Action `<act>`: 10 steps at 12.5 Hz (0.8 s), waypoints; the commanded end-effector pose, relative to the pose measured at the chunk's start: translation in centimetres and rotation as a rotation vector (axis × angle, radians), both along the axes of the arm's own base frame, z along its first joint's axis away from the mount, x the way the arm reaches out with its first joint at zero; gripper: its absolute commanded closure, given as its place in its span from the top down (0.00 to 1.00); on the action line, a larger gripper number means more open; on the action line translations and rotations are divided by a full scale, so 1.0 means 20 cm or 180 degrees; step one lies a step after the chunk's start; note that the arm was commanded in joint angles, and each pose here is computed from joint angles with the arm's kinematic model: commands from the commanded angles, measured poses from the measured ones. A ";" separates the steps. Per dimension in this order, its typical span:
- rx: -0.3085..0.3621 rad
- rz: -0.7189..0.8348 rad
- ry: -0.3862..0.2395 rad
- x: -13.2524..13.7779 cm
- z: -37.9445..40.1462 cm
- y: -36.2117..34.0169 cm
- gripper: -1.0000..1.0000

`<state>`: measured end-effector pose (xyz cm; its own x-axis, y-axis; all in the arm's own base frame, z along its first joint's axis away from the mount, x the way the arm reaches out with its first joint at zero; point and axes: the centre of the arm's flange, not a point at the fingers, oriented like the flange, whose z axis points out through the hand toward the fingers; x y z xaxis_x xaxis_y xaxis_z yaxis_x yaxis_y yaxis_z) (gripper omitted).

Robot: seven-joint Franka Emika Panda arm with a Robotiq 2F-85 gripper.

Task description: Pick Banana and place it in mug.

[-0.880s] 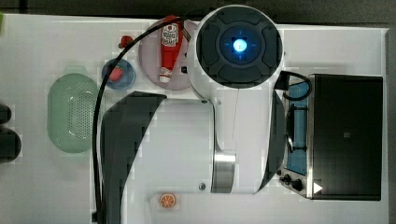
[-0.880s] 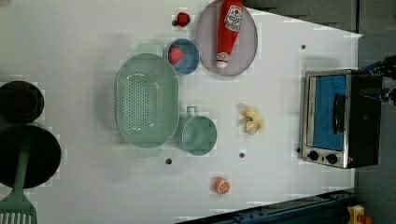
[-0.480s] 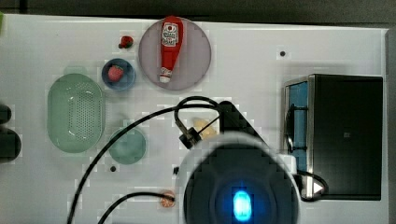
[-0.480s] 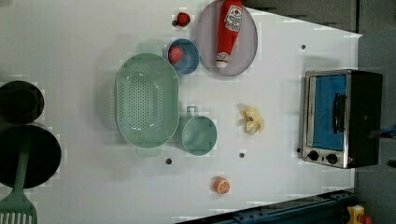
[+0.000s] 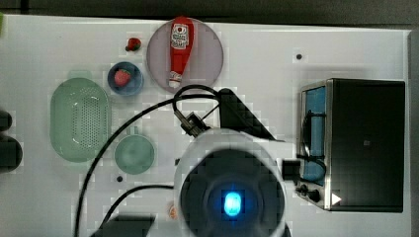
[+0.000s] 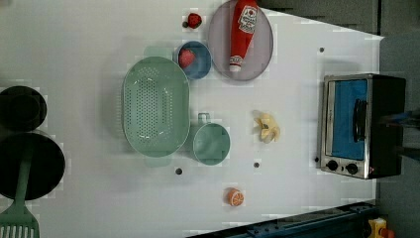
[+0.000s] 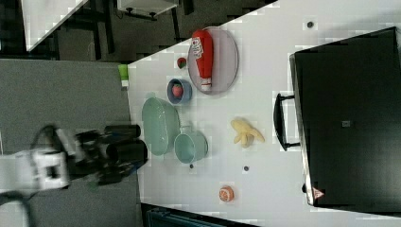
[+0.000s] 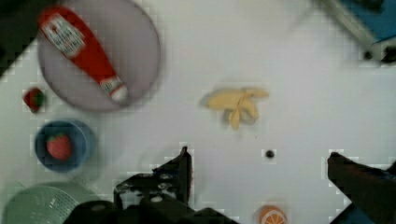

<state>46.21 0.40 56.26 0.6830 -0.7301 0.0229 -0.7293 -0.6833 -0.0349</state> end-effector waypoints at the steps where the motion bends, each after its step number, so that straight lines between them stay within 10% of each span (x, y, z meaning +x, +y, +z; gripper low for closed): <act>1: -0.0021 0.0223 0.0454 0.02 -0.58 -0.09 1.00; 10: 0.0028 0.1427 0.0444 -0.03 -1.39 -0.19 1.00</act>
